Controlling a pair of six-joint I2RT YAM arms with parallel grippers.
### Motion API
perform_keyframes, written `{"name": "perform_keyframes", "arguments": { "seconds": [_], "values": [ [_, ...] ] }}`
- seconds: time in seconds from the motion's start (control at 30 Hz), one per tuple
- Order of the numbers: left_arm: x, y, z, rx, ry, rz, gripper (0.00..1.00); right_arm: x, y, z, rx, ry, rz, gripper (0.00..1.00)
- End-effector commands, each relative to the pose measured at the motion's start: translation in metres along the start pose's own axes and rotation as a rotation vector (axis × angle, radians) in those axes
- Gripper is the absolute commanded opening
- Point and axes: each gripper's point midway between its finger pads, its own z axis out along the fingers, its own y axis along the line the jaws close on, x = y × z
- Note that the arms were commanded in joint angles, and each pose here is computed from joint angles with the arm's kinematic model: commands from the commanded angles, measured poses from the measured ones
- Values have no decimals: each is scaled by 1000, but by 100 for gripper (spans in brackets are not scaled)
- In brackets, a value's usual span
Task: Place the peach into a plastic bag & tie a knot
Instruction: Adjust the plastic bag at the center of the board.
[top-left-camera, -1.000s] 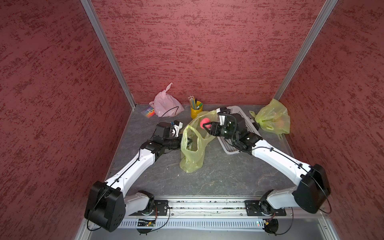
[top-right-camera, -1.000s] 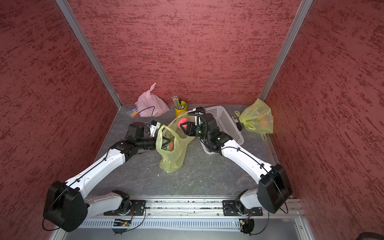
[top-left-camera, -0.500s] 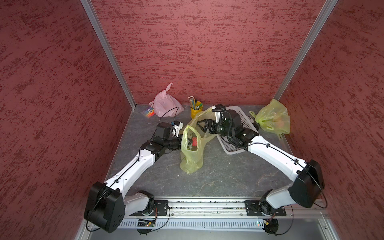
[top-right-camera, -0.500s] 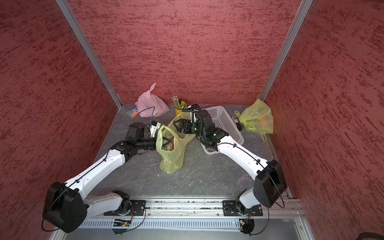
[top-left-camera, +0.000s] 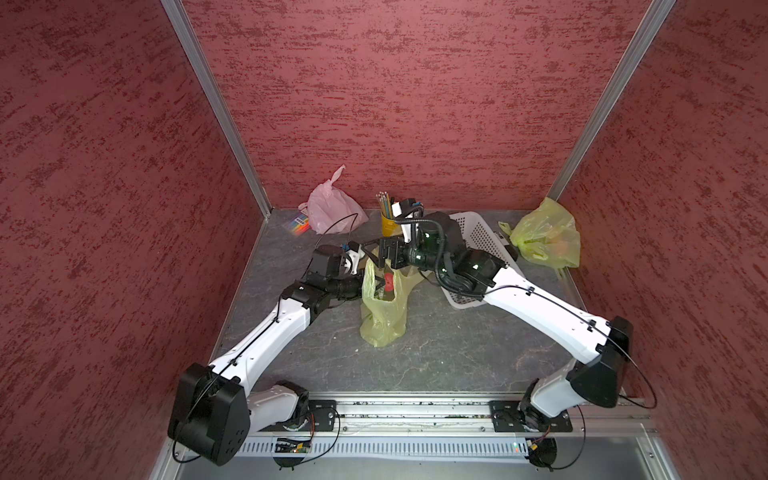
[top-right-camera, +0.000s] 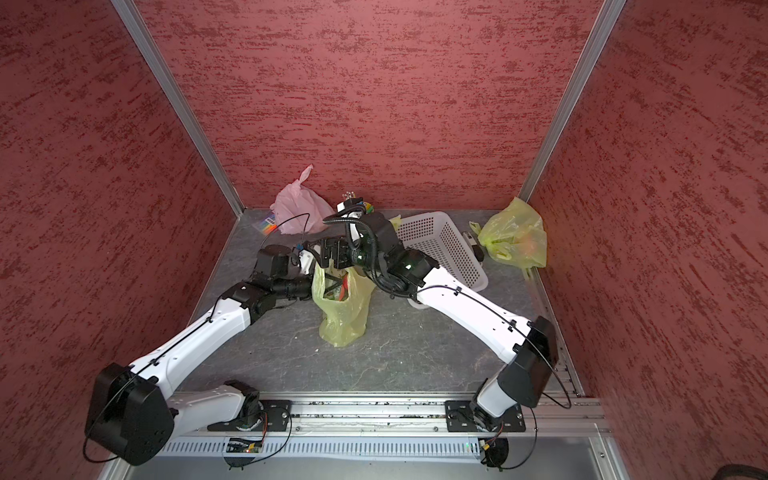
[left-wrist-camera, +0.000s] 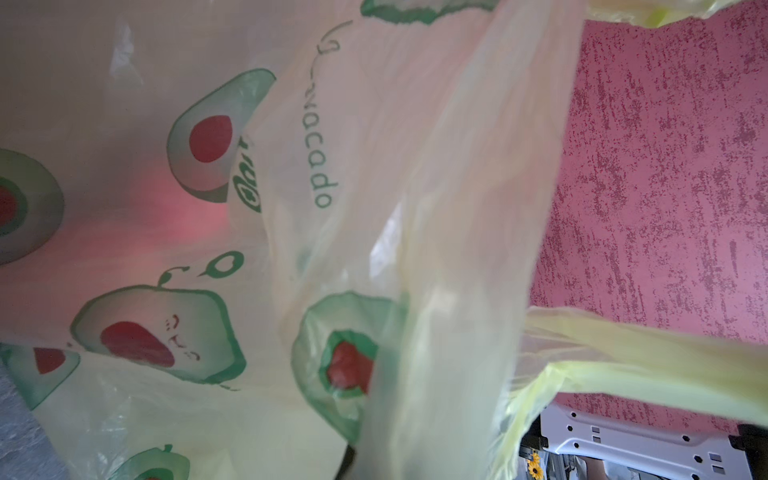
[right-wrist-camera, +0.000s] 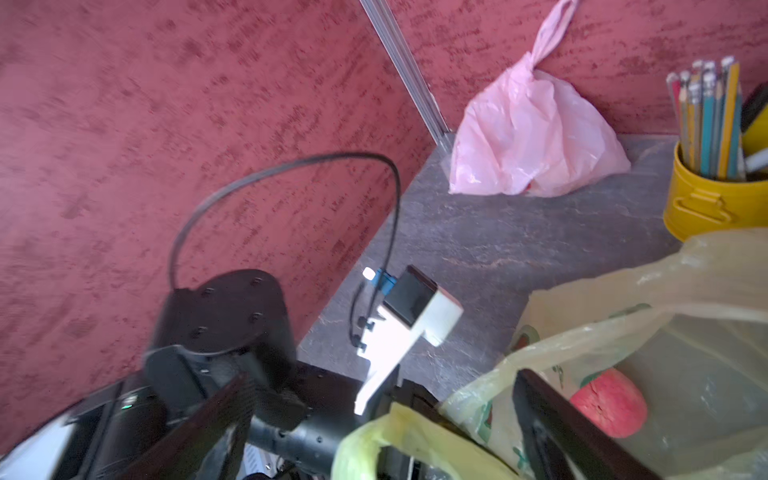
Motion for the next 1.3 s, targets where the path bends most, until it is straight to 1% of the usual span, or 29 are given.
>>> {"name": "perform_keyframes", "arguments": {
  "seconds": [0.0,0.07,0.1,0.2,0.27,0.33,0.4,0.43,0.47,0.5,0.6,0.7,0.77,0.83,0.97,1.13,1.27],
  "values": [
    [-4,-4,-3,8,-21,17,0,11,-14,6,106,31,-31,98],
    [-4,-5,-3,9,-22,20,0,16,-15,10,116,43,-38,97],
    [-4,-6,-3,11,-22,19,0,18,-17,11,119,44,-35,92],
    [-4,-7,-4,11,-25,19,0,17,-18,11,116,26,-33,68],
    [-6,-6,-6,3,-33,21,0,11,-20,4,136,-12,-35,41],
    [-8,-3,-10,-29,-47,26,2,3,-18,-7,138,-52,-49,27],
    [-14,1,-18,-88,-79,42,25,-6,-17,-23,144,-97,-72,8],
    [-20,0,-24,-119,-98,60,33,-9,-17,-32,146,-115,-86,2],
    [-25,-2,-31,-153,-118,87,43,-9,-19,-37,149,-119,-98,0],
    [-32,-4,-37,-179,-135,114,50,-13,-17,-49,136,-134,-106,0],
    [-51,-19,-48,-241,-145,237,60,-7,-26,-65,122,-137,-98,0],
    [-66,-33,-44,-304,-121,391,68,9,-40,-77,97,-135,-58,0],
    [-70,-47,-31,-297,-87,506,72,20,-51,-85,76,-143,-22,0],
    [-70,-61,-15,-294,-65,621,77,29,-64,-93,85,-155,19,0],
    [-67,-82,24,-279,-4,808,83,44,-99,-104,162,-157,92,0],
    [-79,-87,67,-336,-14,996,89,54,-130,-113,210,-148,152,0],
    [-93,-97,97,-320,-16,1122,94,56,-140,-118,196,-151,182,0]
  ]
}}
